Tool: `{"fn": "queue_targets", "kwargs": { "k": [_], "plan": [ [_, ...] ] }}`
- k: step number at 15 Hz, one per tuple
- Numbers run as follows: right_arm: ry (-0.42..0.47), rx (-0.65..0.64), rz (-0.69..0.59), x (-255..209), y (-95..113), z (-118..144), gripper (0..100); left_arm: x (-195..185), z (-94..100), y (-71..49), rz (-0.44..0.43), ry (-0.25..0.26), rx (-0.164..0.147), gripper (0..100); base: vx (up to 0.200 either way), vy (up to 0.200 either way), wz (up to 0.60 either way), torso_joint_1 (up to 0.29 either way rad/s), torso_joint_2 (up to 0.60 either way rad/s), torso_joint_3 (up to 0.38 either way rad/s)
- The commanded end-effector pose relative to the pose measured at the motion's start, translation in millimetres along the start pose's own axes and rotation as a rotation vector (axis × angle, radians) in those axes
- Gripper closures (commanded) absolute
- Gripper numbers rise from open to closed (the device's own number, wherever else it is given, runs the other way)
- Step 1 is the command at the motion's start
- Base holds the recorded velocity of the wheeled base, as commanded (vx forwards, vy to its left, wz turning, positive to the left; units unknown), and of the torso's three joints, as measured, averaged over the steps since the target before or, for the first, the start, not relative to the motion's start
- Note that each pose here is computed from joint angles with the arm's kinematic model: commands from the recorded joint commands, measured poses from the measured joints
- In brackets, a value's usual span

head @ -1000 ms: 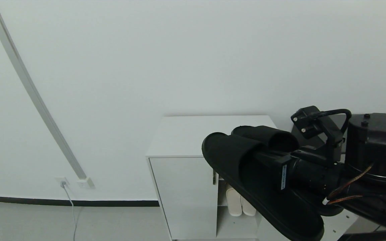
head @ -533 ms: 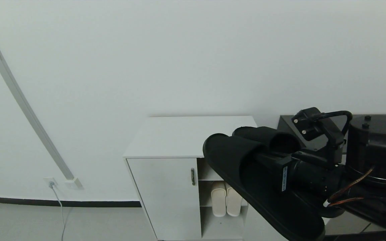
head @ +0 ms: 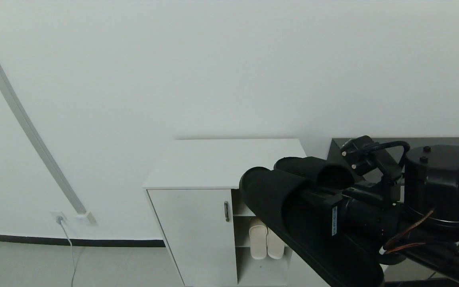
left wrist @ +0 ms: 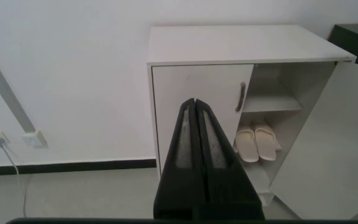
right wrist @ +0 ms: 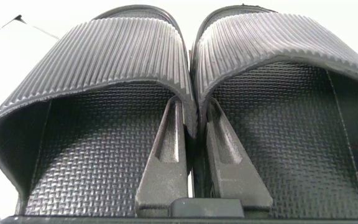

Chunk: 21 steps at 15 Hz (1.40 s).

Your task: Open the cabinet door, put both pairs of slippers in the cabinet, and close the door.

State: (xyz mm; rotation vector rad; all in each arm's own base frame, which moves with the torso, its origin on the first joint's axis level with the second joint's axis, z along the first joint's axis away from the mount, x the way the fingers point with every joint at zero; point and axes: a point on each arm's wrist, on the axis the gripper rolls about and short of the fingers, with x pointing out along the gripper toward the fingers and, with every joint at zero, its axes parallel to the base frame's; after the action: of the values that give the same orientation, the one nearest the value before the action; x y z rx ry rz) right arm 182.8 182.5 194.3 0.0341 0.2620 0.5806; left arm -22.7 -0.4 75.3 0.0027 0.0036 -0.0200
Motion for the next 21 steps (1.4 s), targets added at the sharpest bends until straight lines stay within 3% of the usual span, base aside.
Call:
{"fn": "queue_targets", "kwargs": {
  "k": [1, 12, 21],
  "plan": [
    [0.011, -0.003, -0.002, 1.8, 0.0, -2.7, 100, 0.0, 0.0, 0.0, 0.000, -0.001, 0.000, 100, 0.000, 0.000, 0.00, 0.000, 0.00, 0.000],
    [0.033, -0.027, 0.012, 1.2, 1.9, -9.3, 100, 0.0, 0.0, 0.0, 0.000, -0.001, 0.000, 100, 0.000, 0.000, 0.00, -0.005, 0.01, 0.006],
    [0.037, -0.034, 0.014, 0.3, 2.2, -10.9, 100, 0.0, 0.0, 0.0, 0.000, -0.001, 0.000, 100, 0.000, 0.000, 0.00, -0.149, 0.34, 0.183]
  ]
}}
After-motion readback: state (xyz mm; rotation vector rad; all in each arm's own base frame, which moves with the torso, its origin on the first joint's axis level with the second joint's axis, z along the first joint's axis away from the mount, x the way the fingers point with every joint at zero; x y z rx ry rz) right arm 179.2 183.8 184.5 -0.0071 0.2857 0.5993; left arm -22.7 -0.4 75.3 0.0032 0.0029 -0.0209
